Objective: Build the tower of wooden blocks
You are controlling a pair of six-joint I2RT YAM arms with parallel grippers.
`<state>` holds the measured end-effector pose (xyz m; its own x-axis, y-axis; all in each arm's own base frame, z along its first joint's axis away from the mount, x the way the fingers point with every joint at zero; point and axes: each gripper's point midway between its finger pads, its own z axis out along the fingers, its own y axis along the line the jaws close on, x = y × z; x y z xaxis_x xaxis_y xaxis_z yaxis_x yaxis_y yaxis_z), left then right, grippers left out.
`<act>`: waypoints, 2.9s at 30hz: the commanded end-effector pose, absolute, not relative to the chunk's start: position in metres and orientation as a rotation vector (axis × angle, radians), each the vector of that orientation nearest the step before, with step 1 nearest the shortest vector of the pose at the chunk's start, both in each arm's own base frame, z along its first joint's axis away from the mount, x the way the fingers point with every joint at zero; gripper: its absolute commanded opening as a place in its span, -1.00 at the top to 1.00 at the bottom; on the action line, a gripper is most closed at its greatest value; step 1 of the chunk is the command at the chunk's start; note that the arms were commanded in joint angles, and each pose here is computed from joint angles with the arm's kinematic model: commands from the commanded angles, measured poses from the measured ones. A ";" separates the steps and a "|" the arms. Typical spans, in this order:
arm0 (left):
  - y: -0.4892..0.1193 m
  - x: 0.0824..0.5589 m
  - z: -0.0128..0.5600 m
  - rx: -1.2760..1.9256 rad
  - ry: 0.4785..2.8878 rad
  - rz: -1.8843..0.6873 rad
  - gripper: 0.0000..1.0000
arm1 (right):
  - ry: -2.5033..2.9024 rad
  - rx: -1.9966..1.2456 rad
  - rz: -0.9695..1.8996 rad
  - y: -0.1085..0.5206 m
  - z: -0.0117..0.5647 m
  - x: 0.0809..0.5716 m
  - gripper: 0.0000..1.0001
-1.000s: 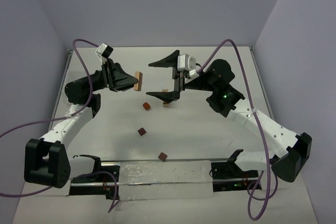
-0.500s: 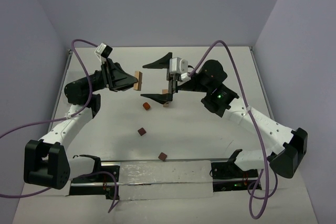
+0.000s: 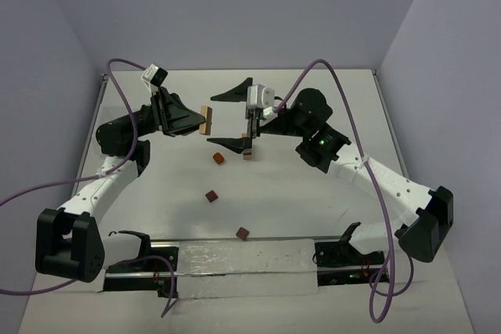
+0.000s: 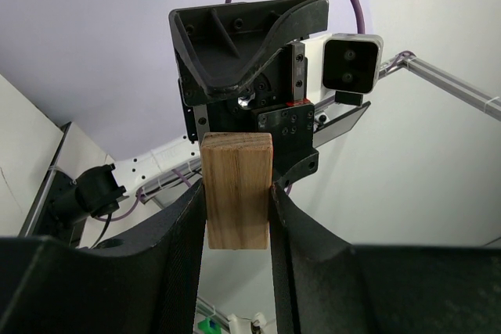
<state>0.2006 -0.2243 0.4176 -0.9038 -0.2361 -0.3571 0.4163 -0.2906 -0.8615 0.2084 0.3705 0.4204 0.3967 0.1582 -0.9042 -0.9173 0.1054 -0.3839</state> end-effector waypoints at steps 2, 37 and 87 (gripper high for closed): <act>-0.204 0.121 0.456 0.686 1.134 -2.145 1.00 | 0.728 -1.174 0.927 0.372 0.446 0.201 -0.99; -0.205 0.123 0.452 0.684 1.150 -2.141 1.00 | 0.717 -1.156 0.946 0.376 0.458 0.199 -0.70; -0.183 0.167 0.437 0.573 1.276 -1.953 -0.98 | 0.902 -1.371 0.786 0.345 0.406 0.224 0.47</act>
